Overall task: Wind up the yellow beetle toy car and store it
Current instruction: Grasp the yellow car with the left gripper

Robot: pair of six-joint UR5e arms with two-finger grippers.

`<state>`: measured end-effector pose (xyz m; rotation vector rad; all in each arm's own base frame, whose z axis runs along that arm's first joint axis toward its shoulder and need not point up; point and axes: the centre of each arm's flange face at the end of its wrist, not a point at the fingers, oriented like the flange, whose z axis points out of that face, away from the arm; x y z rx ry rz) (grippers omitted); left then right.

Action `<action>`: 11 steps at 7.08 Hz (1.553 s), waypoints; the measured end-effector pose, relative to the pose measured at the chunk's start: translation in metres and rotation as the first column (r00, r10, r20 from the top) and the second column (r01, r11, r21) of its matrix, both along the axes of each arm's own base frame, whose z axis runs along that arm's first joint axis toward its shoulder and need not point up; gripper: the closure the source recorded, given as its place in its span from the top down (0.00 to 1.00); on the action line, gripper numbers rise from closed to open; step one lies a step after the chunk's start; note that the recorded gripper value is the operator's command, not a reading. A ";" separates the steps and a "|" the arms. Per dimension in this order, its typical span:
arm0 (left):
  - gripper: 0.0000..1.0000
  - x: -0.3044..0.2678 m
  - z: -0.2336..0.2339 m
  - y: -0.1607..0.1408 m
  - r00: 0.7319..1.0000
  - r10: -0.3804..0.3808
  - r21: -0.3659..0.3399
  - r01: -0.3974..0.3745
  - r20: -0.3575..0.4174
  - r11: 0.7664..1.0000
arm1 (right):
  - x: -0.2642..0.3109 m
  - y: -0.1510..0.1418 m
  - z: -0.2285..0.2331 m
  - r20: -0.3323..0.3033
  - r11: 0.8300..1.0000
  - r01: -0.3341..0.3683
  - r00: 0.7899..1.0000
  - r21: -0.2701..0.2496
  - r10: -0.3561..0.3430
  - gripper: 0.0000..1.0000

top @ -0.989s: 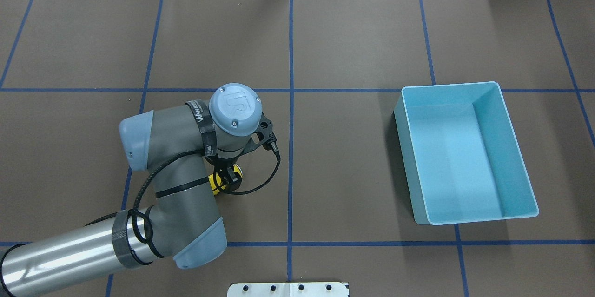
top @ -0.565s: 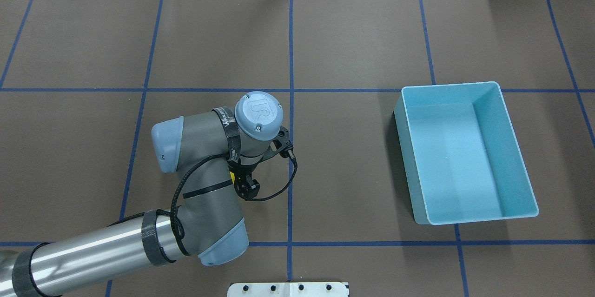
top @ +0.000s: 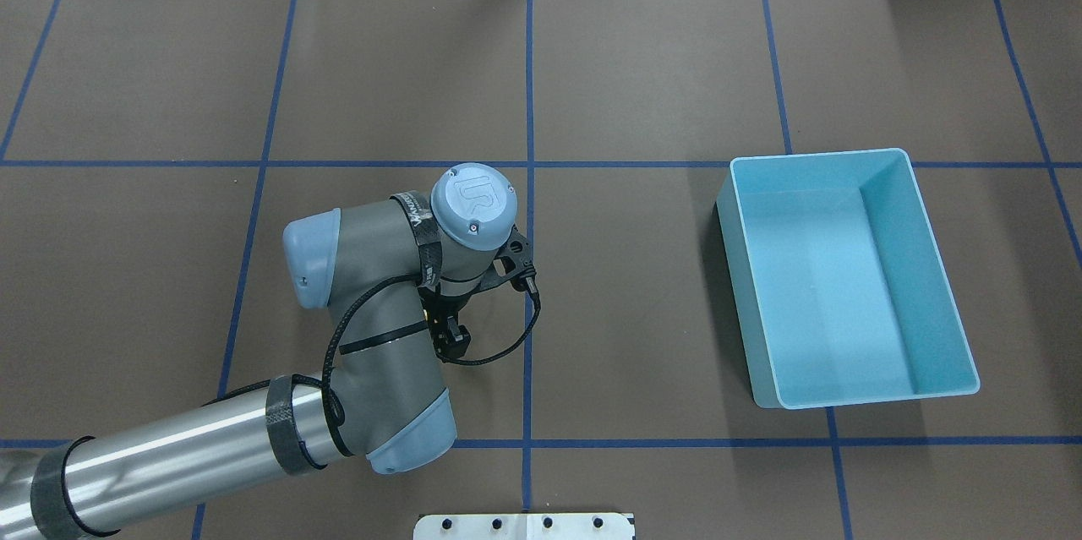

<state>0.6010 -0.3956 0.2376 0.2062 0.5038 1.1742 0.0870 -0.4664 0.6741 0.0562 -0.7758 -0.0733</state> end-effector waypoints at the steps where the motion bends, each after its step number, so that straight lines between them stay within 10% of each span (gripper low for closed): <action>1: 0.94 -0.003 0.002 -0.004 1.000 -0.004 -0.002 0.004 0.003 1.000 | 0.000 0.000 0.000 0.000 1.000 0.000 1.000 0.000 0.000 1.00; 7: 0.85 -0.013 0.017 -0.015 1.000 -0.016 -0.058 0.016 -0.006 0.998 | 0.000 0.000 0.000 -0.001 1.000 0.001 1.000 0.003 -0.001 1.00; 10: 0.35 -0.008 0.022 -0.013 1.000 -0.012 -0.076 0.010 -0.022 0.997 | 0.000 0.000 0.000 -0.002 1.000 0.001 1.000 0.003 -0.001 1.00; 11: 0.35 -0.006 0.021 -0.012 0.999 -0.028 -0.093 0.025 -0.029 0.995 | 0.000 0.000 0.000 -0.002 1.000 0.002 1.000 0.003 -0.002 1.00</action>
